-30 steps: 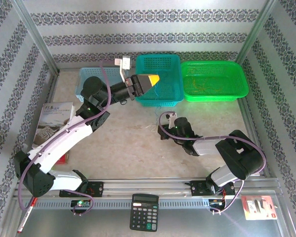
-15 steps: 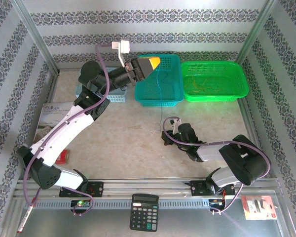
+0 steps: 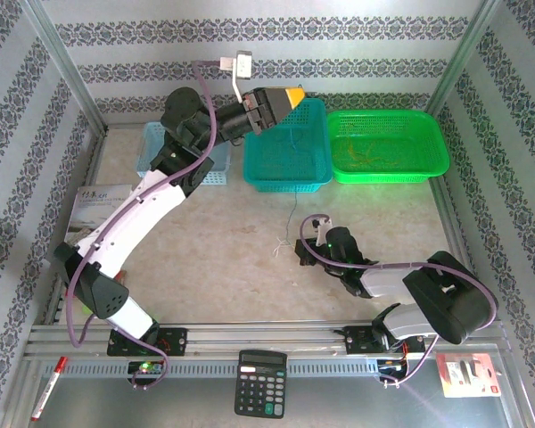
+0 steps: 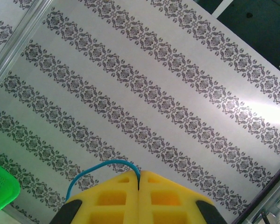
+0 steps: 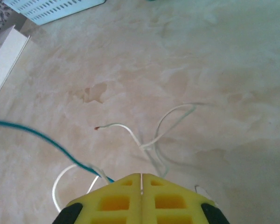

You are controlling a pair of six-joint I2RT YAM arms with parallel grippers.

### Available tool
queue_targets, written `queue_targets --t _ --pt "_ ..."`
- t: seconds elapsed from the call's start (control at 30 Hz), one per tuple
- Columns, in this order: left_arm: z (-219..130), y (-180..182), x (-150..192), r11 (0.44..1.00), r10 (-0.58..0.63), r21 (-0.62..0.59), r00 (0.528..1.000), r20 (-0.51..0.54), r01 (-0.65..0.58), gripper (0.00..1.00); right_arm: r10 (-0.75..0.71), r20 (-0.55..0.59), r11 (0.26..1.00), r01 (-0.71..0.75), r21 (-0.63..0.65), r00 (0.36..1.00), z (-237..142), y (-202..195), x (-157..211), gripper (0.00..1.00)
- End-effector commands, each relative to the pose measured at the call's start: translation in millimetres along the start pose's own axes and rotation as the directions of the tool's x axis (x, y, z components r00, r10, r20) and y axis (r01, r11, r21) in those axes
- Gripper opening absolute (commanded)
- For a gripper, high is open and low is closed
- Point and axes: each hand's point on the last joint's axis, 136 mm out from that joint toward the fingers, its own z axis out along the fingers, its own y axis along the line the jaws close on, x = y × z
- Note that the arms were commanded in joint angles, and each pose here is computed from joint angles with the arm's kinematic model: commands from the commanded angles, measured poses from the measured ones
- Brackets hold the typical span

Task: Untangle the cables

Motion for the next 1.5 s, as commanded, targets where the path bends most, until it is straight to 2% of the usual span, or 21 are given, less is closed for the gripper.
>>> queue_targets --t 0.0,0.07,0.1,0.13,0.3,0.37,0.5,0.6,0.73,1.1,1.37,1.47 --pt "-2 -15 -19 0.998 0.056 0.037 0.998 0.02 -0.056 0.0 -0.001 0.017 1.0 0.001 0.006 1.0 -4 -1 0 0.0" --pt "0 -20 -24 0.997 0.062 0.048 0.998 0.025 -0.063 0.0 0.002 0.018 1.0 -0.002 0.009 1.0 -5 -2 2 0.02" --pt "1 -22 -27 0.996 0.064 0.054 0.998 0.025 -0.065 0.0 0.002 0.018 1.0 -0.003 0.01 1.0 -5 -3 2 0.13" --pt "2 -26 -30 0.995 0.07 0.064 0.997 0.026 -0.072 0.0 0.004 0.018 1.0 -0.004 0.011 1.0 -6 -3 3 0.17" --pt "6 -39 -41 0.992 0.089 0.09 0.995 0.033 -0.092 0.0 0.003 0.024 1.0 -0.003 0.02 1.0 -9 -4 3 0.21" --pt "6 -43 -44 0.99 0.096 0.097 0.995 0.034 -0.098 0.0 0.003 0.024 1.0 -0.004 0.027 1.0 -9 -6 3 0.28" --pt "8 -45 -46 0.989 0.103 0.099 0.994 0.031 -0.106 0.0 0.003 0.025 1.0 -0.003 0.026 1.0 -10 -6 4 0.31" --pt "9 -46 -47 0.989 0.107 0.099 0.994 0.03 -0.11 0.0 -0.006 0.035 1.0 0.005 0.013 0.999 -12 -2 0 0.46" --pt "10 -48 -49 0.988 0.109 0.106 0.994 0.031 -0.112 0.0 -0.044 0.051 0.999 0.045 -0.015 0.998 -15 7 -8 0.56" --pt "10 -59 -57 0.985 0.091 0.14 0.995 0.05 -0.097 0.0 -0.139 0.075 0.99 0.141 -0.025 0.987 -17 17 -33 0.61" --pt "7 -78 -66 0.978 0.059 0.197 0.996 0.074 -0.073 0.0 -0.174 0.085 0.985 0.174 0.01 0.981 -4 11 -49 0.67" --pt "6 -85 -68 0.974 0.044 0.217 0.996 0.08 -0.061 0.0 -0.187 0.116 0.982 0.187 0.011 0.976 7 13 -68 0.67"
